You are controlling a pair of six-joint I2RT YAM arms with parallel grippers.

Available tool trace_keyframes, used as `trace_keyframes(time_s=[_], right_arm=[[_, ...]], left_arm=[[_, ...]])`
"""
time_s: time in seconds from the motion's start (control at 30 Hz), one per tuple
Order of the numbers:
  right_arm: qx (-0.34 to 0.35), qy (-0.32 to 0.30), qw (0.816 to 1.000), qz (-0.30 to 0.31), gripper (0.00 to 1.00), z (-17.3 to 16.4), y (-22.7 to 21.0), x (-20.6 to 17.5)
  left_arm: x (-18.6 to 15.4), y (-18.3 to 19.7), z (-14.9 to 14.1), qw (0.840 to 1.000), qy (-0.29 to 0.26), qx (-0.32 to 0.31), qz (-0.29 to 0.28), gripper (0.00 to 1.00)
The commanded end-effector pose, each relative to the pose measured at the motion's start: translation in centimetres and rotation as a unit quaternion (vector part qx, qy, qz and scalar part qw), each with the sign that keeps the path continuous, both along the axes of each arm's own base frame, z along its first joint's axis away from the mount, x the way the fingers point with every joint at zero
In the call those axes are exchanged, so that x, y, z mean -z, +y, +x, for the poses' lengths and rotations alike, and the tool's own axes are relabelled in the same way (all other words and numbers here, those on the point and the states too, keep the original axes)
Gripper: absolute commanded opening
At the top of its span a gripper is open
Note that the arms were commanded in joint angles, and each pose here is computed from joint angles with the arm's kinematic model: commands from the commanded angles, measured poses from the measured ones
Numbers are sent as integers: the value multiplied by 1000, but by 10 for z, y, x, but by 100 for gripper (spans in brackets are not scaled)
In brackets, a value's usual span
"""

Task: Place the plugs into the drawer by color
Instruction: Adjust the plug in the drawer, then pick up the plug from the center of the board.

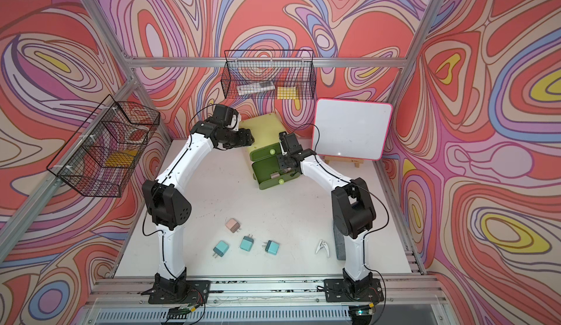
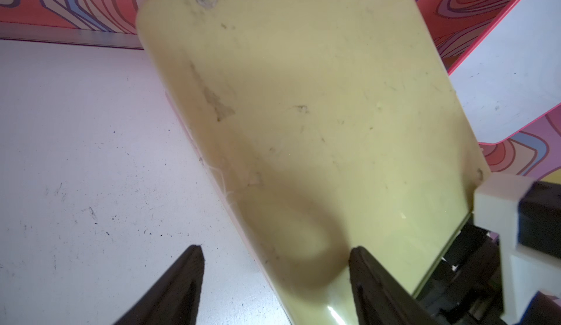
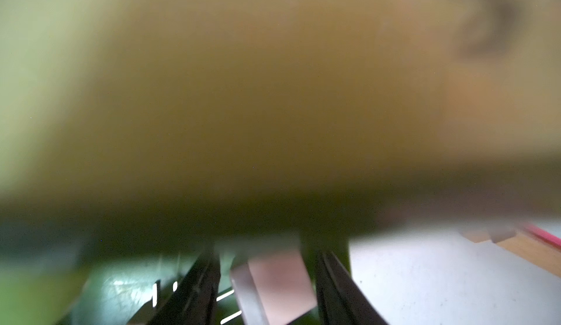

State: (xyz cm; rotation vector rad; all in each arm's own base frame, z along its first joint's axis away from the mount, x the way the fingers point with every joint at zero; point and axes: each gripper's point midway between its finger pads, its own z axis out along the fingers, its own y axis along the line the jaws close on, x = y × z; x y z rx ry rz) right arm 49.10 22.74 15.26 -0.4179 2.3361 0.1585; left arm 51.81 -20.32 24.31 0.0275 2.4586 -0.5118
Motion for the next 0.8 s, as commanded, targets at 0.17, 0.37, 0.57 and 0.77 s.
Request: trace_keyframes(time_s=[0.17,0.37,0.57,0.77], right_arm=[[-126,-67,985,100,53,-90,70,-58],[-203,-20,973,108,53,-172,140,-10],[-257,45,963,69,55,-228,197,57],[-260,75,962,22,63,-237,212,99]], left_arm=[[-21,-1,-5,1000,-20,6,1,75],[-18,-1,-5,1000,-16,7,0,75],[-19,-2,-5,1000,-15,7,-3,75],[-22,-3,-7,1000,-16,9,-6,75]])
